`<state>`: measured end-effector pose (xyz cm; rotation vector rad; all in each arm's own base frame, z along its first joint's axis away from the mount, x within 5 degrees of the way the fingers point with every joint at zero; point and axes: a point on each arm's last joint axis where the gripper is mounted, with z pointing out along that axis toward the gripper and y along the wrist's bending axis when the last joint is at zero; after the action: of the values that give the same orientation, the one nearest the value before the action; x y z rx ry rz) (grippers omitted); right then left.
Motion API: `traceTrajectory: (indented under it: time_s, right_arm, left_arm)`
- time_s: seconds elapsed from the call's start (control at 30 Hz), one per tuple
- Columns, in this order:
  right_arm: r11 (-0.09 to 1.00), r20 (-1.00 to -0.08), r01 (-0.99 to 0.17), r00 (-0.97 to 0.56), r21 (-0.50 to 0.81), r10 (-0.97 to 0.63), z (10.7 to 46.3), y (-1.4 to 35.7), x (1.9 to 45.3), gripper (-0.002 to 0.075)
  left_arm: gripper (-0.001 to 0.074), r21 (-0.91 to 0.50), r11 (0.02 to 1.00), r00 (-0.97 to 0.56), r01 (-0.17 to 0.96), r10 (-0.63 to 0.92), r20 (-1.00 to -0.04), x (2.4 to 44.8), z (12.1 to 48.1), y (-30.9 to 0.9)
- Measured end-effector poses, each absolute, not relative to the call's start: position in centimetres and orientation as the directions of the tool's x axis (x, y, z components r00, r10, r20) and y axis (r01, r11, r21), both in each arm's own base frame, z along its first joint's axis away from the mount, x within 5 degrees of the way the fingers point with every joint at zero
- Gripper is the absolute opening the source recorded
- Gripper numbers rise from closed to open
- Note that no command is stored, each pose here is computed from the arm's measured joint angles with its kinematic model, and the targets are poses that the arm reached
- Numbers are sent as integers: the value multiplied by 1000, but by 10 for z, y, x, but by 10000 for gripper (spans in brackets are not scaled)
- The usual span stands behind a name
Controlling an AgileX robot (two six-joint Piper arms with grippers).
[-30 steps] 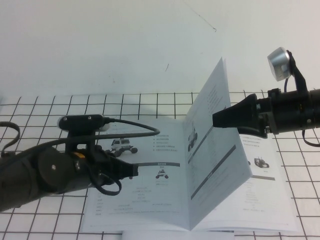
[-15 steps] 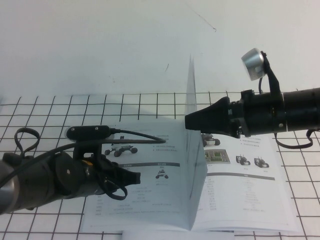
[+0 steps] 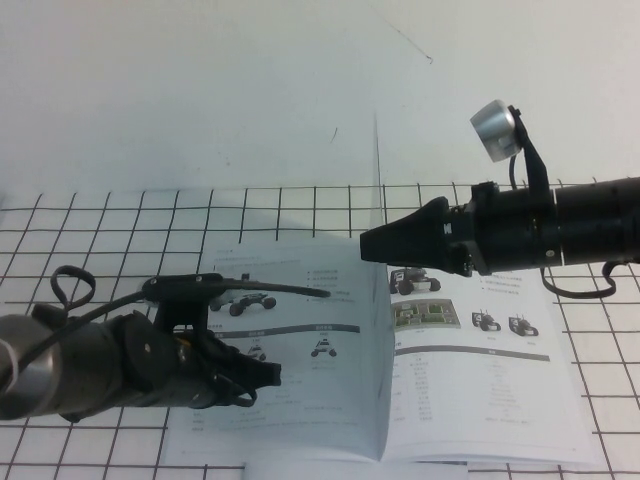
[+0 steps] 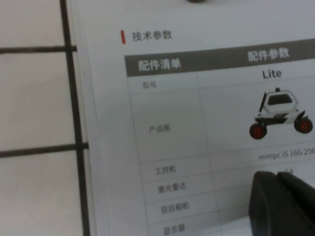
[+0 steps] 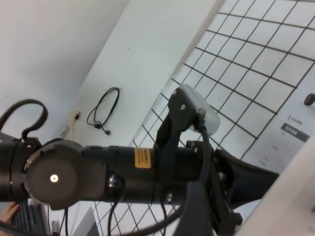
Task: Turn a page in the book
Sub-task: Open the closed book
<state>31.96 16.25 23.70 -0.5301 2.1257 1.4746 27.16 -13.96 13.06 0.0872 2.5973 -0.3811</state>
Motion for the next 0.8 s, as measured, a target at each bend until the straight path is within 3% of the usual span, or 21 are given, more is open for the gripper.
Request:
traceTrajectory:
  time_s: [0.43,0.8]
  right_arm:
    - [349,-618,-583,-786,734,-14,233,174,321,533]
    - [224,-566,-567,-821,792,-78,191,202,317,459]
  left_arm:
    - [-2,-286,955,-872,79,-73,-484,272,131,-139]
    - [-2,-312,948,-863,69,-100,-496,271,141,-140]
